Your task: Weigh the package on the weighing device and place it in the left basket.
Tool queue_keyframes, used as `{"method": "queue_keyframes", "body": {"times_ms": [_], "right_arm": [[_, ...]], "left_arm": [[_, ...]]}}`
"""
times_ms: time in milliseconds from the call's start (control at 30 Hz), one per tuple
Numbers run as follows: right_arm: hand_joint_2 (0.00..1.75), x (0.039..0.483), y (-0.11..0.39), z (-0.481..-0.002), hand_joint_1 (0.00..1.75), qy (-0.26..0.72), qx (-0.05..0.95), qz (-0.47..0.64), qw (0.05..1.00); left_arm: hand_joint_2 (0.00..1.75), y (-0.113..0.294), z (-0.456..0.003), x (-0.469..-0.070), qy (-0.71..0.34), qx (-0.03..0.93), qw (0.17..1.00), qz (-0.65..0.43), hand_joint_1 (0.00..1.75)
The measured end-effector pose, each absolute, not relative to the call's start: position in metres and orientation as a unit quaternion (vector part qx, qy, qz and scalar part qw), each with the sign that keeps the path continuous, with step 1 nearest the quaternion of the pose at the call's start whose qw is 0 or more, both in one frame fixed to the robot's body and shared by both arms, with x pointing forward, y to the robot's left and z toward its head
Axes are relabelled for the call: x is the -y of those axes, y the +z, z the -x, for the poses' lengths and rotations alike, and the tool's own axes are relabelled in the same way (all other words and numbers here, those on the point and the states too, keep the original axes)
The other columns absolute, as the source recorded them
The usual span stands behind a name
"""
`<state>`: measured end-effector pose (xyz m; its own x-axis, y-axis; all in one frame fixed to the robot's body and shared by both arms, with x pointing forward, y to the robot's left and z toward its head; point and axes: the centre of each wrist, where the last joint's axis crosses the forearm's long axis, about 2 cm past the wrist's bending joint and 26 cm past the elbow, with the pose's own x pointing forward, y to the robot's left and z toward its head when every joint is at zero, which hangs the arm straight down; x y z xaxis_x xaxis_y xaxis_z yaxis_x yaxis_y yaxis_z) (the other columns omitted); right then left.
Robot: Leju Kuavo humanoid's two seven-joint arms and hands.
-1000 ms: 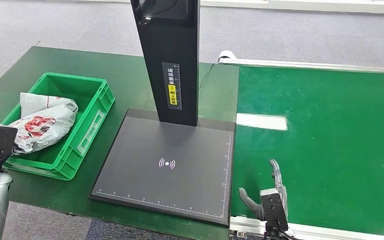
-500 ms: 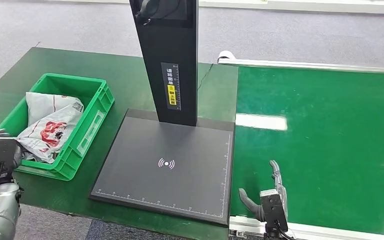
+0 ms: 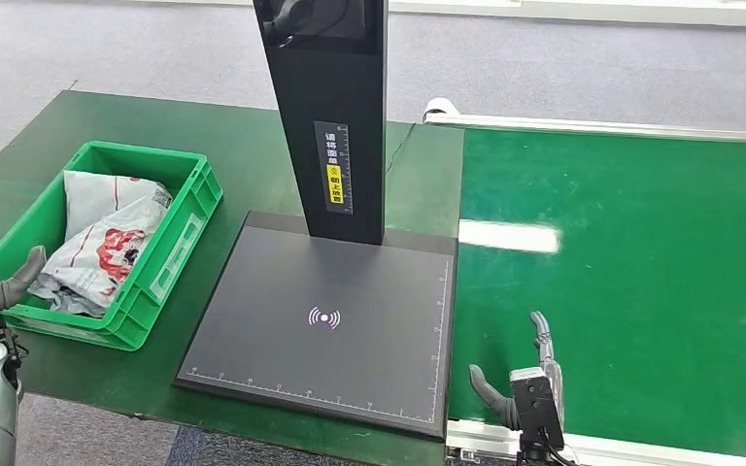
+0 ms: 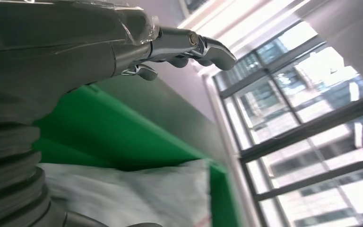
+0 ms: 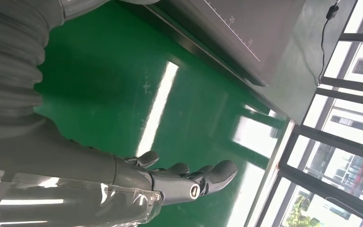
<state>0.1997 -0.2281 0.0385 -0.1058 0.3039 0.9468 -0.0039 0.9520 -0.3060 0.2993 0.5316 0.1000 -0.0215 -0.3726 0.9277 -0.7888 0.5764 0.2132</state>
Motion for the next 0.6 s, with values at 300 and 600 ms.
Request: {"method": "queue_keyframes", "body": {"times_ms": [300,600], "right_arm": [[1.75,0.23,0.039,-0.201,0.0,0.117,0.735,0.103,0.66],[1.75,0.231,0.038,-0.2,0.0,0.12,0.734,0.106,0.659]], "left_arm": [[1.75,0.131,-0.299,-0.522,0.175,0.736,0.499,-0.423,0.0],[1.75,0.143,-0.29,-0.512,0.174,0.766,0.462,-0.411,0.0]]}}
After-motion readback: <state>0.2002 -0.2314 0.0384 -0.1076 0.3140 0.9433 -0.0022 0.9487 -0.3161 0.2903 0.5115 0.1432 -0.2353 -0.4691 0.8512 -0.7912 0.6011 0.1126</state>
